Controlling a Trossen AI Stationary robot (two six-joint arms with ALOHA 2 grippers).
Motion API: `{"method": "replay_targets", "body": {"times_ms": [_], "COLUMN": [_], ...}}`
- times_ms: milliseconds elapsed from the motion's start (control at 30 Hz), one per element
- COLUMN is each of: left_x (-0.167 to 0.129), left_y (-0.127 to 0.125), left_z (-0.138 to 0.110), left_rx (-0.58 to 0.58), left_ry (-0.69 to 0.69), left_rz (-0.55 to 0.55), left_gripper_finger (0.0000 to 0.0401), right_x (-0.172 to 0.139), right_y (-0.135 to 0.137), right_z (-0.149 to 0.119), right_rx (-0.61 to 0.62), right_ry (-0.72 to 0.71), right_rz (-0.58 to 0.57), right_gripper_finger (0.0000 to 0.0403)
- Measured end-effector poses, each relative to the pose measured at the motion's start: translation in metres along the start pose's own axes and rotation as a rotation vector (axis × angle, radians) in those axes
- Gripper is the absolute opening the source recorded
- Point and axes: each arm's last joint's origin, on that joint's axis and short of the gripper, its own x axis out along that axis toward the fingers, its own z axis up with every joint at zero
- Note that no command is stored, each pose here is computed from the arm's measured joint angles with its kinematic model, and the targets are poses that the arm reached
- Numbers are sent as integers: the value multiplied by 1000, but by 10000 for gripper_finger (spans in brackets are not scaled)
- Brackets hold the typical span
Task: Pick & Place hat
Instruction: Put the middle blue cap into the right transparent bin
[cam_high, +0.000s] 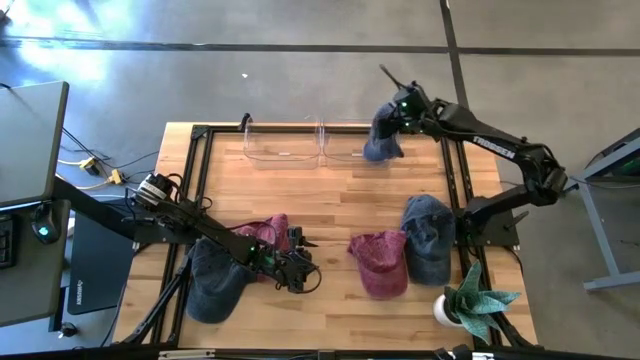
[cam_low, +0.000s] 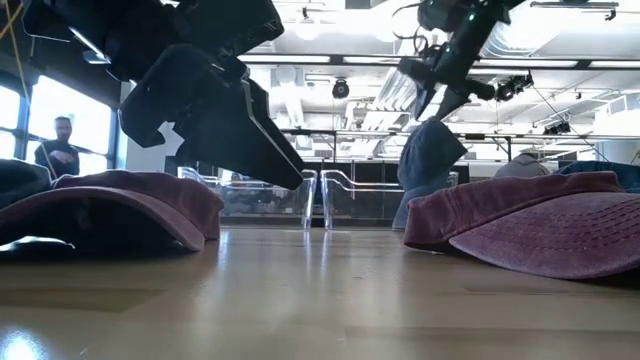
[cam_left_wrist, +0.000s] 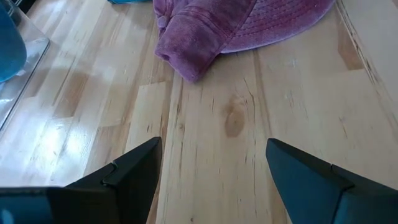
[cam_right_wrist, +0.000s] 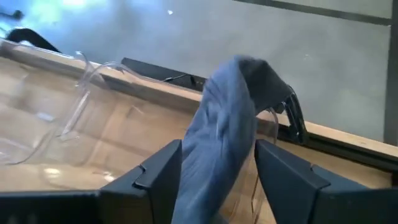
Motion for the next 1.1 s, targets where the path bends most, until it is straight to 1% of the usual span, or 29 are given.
{"method": "replay_targets", "body": {"times_ms": [67,133,233,300,367,467,667,733,800,900,1000,1100], "left_x": [0,0,0,0,0,0,0,0,0,0,0,0], "left_y": [0,0,0,0,0,0,0,0,0,0,0,0], "left_z": [0,0,0,0,0,0,0,0,0,0,0,0], "left_rx": [0,0,0,-2,-1,-2,-2,-2,-2,-1,-1,0], "left_ry": [0,0,0,-2,-2,-2,-3,-3,-3,-3,-2,-2], "left_rz": [0,0,0,0,0,0,0,1,1,1,4,7], "left_gripper_finger": [282,282,282,282,282,282,282,282,282,282,282,282], "right_x": [-7,-12,-14,-15,-14,-9,20,28,34,35,29,19], "right_y": [-1,-1,1,3,5,10,20,20,19,18,17,15], "right_z": [0,-3,-12,-19,-24,-30,-40,-41,-41,-38,-36,-34], "right_rx": [-6,-49,-121,-175,-207,-270,-376,-385,-392,-419,-448,-433], "right_ry": [26,71,172,229,256,257,241,203,158,108,90,72], "right_rz": [29,79,147,146,114,42,54,-1,-80,-152,-150,-133], "right_gripper_finger": [205,202,183,162,139,109,68,58,48,35,26,24]}}
